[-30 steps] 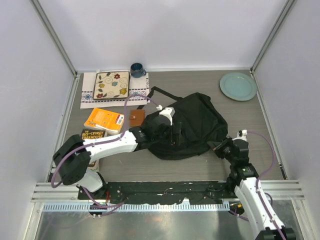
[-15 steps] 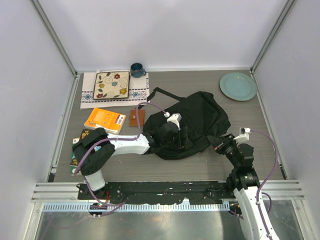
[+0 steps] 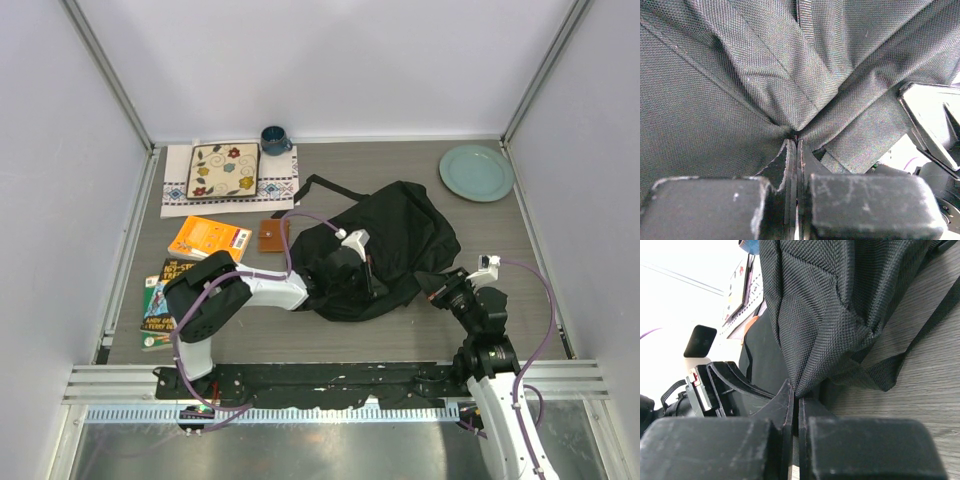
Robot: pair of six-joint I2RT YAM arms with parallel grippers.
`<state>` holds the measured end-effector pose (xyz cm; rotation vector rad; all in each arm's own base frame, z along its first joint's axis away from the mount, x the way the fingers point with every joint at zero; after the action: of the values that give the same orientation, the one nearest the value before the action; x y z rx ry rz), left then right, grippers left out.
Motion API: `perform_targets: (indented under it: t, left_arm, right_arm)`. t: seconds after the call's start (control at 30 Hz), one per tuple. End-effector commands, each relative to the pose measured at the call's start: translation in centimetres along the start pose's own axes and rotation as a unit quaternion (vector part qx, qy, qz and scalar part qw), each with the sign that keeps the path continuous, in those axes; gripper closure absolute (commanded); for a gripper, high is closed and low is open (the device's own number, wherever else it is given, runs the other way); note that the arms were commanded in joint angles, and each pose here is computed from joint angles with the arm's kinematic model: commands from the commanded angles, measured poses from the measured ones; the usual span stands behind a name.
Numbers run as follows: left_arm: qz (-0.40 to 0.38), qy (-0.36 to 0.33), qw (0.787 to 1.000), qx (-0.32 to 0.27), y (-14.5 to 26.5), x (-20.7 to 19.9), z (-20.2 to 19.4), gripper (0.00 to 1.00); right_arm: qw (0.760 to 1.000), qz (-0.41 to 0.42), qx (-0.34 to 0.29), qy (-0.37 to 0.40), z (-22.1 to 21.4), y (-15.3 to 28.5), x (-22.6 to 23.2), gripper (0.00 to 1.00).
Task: Pack the student bag
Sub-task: Unzip the student bag at the center of the board.
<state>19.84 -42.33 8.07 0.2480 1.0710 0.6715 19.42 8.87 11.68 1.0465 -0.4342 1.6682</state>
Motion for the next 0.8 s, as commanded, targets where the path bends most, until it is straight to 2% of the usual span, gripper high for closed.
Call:
perform_targets:
  t: [0.0, 0.07, 0.23, 0.33, 0.77]
  left_arm:
    - [0.004, -0.007, 1.000, -0.005, 0.0, 0.0, -0.1, 1.00]
    - [0.016, -0.013, 1.000, -0.014, 0.8, 0.2, 0.3, 1.00]
    - [0.106, -0.065, 0.992, -0.029, 3.4, 3.2, 0.8, 1.00]
    - [0.138, -0.087, 0.986, -0.043, 5.1, 4.0, 1.4, 1.00]
    - [0.186, -0.113, 0.974, -0.061, 7.9, 5.5, 2.1, 1.00]
  right_arm:
    - [0.997, -0.055, 0.052, -0.026, -3.4, 0.0, -4.0, 1.00]
    - [0.996, -0.078, 0.039, -0.028, -3.0, 0.0, -4.5, 1.00]
    - [0.988, -0.143, 0.035, -0.038, -3.0, 0.1, -6.4, 1.00]
    - [0.988, -0.145, 0.031, -0.035, -2.3, -0.1, -5.9, 1.00]
    - [0.983, -0.179, 0.001, -0.043, -1.3, -0.3, -6.7, 1.00]
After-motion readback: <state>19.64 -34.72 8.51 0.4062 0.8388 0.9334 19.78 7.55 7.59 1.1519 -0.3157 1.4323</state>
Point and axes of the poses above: each gripper's point midway between its finger pads, its own y axis back along the fingers, its own x axis along the line the jaws close on, z = x × y, the point moved 3 cm from there along y, back along the fingers, and after that the axes turned 1 degree about -y, right-handed, at the moved point
